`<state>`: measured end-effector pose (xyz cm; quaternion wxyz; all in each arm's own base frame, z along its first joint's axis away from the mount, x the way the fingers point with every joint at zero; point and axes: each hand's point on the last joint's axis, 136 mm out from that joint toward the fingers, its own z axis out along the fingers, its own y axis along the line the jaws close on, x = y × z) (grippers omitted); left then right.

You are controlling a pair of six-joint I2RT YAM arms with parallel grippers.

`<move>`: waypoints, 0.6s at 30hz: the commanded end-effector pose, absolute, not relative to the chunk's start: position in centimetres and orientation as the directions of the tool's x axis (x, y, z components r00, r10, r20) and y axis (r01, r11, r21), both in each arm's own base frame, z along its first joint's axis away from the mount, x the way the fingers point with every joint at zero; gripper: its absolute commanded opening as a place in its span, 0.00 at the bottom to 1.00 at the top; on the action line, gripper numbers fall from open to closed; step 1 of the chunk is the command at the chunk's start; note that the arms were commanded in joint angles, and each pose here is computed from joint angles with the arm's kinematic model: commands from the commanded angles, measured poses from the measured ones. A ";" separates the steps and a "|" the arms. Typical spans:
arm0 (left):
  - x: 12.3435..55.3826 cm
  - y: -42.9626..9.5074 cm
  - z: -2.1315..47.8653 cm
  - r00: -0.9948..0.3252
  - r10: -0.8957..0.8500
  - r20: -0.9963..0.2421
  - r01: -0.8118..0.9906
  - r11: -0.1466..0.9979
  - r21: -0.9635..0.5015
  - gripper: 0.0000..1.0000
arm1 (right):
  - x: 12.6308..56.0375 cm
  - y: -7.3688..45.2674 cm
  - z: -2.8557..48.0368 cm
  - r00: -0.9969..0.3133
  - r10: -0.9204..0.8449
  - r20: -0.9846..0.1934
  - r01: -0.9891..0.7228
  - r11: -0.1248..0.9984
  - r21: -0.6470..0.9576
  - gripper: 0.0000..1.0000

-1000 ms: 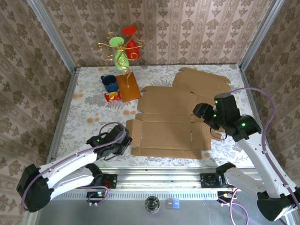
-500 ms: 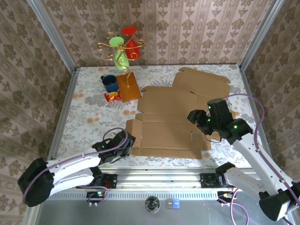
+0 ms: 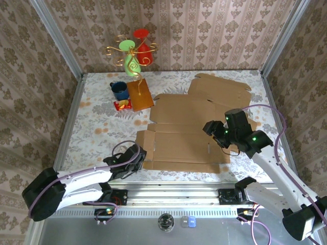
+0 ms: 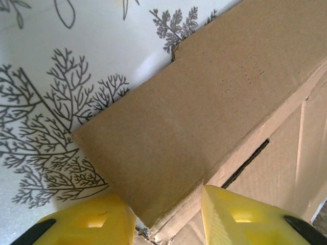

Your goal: Fold the paper box

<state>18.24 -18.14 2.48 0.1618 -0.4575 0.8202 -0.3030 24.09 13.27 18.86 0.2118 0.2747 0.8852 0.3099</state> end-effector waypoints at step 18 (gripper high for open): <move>21.9 -21.6 10.4 -0.427 -0.897 0.114 -0.620 0.199 -0.759 0.00 | 21.7 13.4 18.6 -0.557 0.823 0.110 0.598 0.306 0.741 0.55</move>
